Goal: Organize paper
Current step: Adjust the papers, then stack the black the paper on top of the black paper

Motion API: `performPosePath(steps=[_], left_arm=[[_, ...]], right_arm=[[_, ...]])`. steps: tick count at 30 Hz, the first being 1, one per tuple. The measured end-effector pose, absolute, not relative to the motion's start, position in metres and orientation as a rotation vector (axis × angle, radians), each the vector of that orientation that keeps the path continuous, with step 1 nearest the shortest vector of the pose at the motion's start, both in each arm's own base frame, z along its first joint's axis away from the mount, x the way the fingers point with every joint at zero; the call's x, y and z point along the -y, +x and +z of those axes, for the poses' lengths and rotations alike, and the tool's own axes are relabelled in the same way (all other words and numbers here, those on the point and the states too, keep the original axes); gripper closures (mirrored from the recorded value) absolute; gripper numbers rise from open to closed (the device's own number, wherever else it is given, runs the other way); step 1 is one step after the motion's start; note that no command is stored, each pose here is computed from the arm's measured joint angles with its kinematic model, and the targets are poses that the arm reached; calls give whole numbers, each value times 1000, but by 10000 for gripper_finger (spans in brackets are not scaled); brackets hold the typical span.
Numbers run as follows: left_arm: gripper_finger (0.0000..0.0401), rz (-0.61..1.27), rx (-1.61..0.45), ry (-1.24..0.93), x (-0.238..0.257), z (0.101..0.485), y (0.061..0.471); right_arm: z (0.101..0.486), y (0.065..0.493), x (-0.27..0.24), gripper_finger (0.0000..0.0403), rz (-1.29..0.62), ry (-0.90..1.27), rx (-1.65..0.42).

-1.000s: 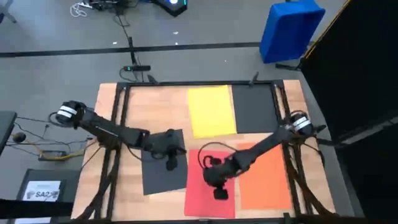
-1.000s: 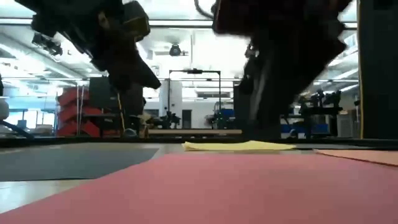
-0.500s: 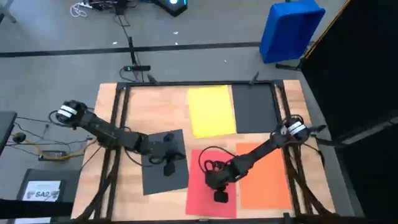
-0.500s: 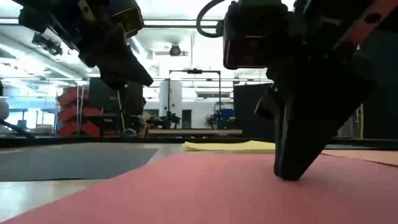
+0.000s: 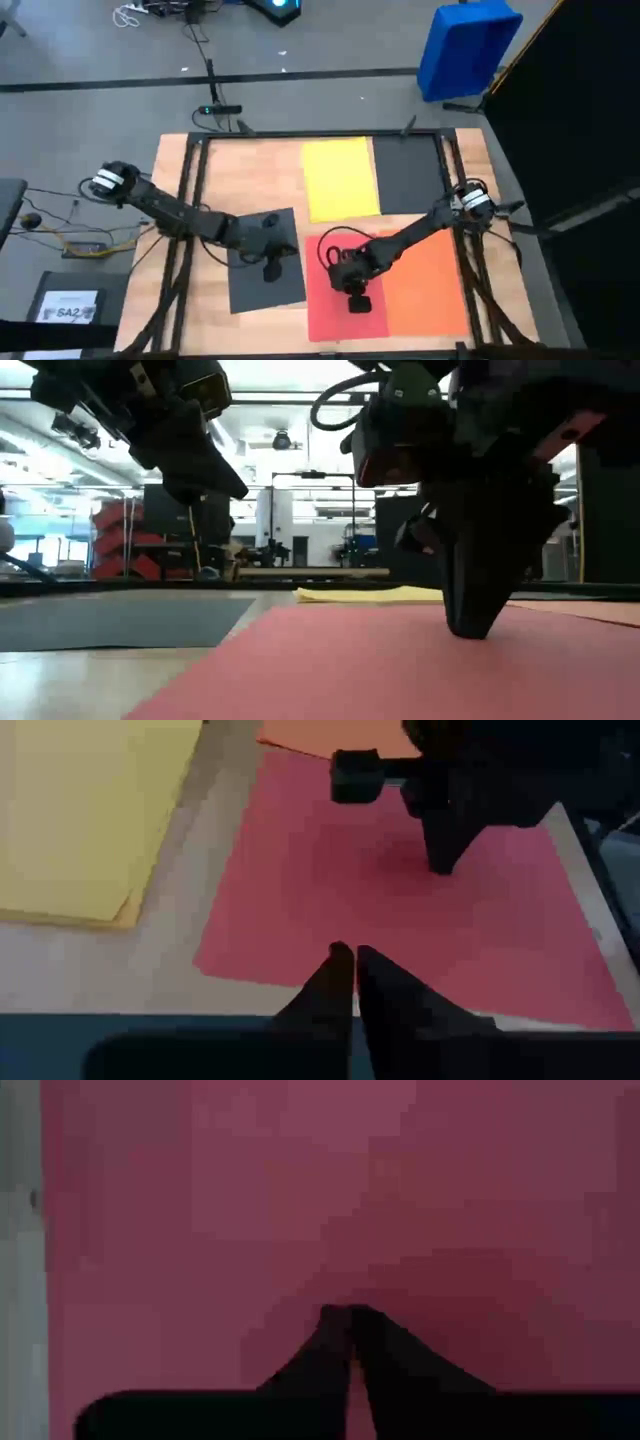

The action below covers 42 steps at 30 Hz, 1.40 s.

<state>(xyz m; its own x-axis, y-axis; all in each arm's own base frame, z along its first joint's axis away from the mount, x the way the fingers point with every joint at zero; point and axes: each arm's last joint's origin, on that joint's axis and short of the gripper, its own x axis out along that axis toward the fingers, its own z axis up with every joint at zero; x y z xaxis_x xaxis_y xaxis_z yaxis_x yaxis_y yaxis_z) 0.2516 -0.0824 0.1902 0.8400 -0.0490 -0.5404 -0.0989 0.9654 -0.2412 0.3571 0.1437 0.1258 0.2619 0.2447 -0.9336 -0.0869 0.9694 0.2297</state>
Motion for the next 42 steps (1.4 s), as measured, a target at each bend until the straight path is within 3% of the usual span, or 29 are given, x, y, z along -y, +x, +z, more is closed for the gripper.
performPosePath(steps=[21,27,34,42], left_arm=[[401,39,-622,-254,81,186,249],[401,117,-814,-279,77,172,236],[401,85,-884,-335,89,178,219],[401,74,-876,-377,120,181,200]], right_arm=[[165,355,-129,403,196,133,-1176],[170,369,-117,403,30,172,-1034],[185,397,-79,392,71,358,-825],[194,412,-5,336,23,413,-697]])
